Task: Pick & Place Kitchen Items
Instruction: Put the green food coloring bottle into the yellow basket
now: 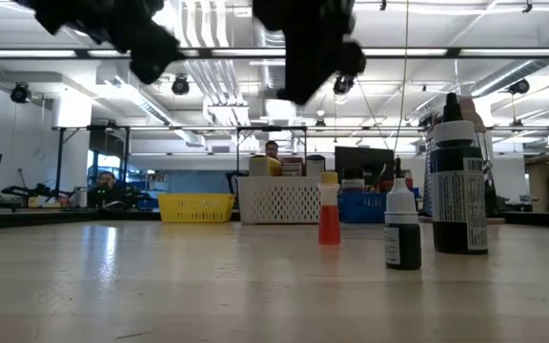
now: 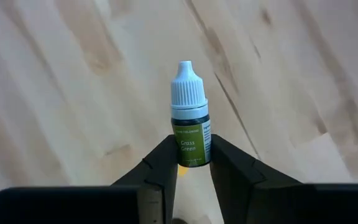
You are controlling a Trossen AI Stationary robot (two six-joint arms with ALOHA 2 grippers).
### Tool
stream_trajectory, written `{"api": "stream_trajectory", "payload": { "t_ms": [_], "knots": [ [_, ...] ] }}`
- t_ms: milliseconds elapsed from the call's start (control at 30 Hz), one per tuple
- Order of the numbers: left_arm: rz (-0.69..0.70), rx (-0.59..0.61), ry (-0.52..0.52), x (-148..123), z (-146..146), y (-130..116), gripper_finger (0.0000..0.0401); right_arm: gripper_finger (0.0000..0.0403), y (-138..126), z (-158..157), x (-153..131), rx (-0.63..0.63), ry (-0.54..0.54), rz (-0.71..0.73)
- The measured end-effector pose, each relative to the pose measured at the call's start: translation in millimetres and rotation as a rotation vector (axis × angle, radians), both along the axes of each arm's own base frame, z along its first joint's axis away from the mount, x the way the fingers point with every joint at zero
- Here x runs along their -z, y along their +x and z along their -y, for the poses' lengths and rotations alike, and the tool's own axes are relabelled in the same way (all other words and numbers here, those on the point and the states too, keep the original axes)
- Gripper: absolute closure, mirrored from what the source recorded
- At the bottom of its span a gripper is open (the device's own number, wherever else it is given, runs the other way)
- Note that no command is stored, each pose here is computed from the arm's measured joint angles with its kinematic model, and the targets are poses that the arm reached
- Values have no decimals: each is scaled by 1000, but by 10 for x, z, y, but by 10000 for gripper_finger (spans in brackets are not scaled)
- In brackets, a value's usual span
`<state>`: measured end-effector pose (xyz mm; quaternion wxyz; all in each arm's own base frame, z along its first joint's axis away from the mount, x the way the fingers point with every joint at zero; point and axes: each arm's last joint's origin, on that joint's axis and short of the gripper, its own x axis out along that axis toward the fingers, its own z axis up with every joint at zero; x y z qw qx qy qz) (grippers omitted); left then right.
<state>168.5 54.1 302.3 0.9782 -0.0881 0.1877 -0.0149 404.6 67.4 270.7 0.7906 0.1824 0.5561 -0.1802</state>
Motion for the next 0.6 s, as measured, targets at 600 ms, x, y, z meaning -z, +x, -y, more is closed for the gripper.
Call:
{"api": "stream_trajectory", "payload": {
  "t_ms": [600],
  "knots": [
    [108,285,39,-72,245,945,261,320,-470,-23,-717,-74,-11,139]
  ]
}}
